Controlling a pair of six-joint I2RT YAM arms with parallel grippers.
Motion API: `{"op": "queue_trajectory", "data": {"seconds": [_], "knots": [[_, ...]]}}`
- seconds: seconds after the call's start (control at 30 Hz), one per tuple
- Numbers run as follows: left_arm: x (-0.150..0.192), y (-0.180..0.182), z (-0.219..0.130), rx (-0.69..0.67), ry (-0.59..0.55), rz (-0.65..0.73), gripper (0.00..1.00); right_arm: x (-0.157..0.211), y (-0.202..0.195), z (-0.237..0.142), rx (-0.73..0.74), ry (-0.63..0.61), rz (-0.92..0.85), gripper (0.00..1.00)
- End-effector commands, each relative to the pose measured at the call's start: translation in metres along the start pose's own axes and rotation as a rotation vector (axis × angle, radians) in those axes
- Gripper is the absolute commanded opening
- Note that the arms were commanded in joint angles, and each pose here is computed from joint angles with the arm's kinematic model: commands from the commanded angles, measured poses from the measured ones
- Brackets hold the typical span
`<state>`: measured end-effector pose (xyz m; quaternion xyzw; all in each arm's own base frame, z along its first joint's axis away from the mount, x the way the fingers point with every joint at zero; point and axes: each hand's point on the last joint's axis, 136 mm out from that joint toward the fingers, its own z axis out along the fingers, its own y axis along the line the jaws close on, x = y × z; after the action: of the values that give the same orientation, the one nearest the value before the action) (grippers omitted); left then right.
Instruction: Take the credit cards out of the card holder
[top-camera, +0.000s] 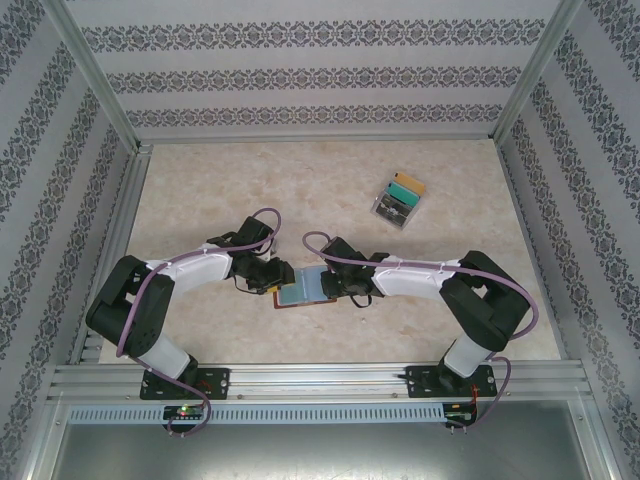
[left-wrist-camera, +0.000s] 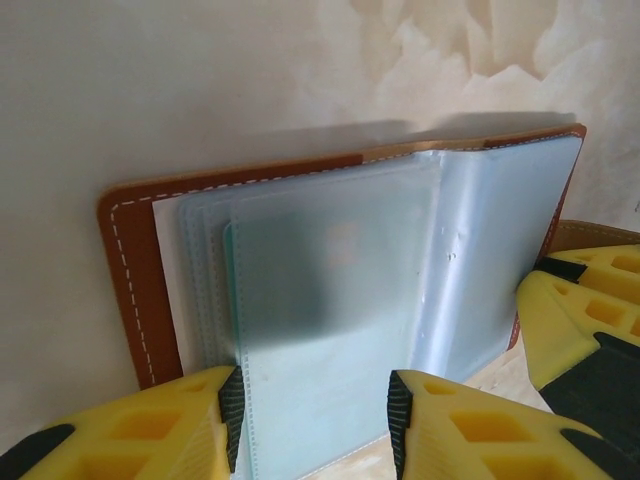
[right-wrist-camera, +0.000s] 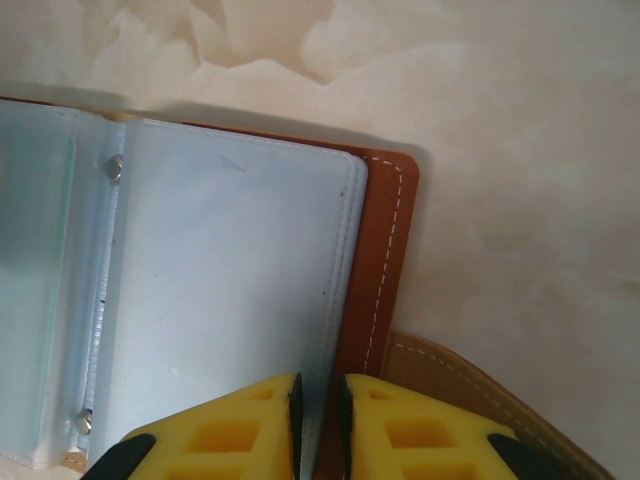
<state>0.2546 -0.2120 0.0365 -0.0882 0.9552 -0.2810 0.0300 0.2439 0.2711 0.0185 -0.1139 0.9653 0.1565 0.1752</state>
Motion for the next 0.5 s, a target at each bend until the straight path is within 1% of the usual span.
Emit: {"op": "queue_trajectory", "data": {"seconds": [0.0, 0.23, 0.47], "knots": [[0.009, 0.008, 0.006, -0.031, 0.028, -0.009, 0.44, 0.016, -0.003, 0.010, 0.028, 0.057, 0.005, 0.21], [0.009, 0.001, 0.012, 0.011, 0.041, -0.006, 0.44, 0.018, 0.001, 0.014, 0.016, 0.074, 0.009, 0.22], [0.006, -0.016, 0.013, 0.071, 0.048, 0.016, 0.48, 0.018, 0.002, 0.015, 0.014, 0.075, 0.018, 0.22]]}}
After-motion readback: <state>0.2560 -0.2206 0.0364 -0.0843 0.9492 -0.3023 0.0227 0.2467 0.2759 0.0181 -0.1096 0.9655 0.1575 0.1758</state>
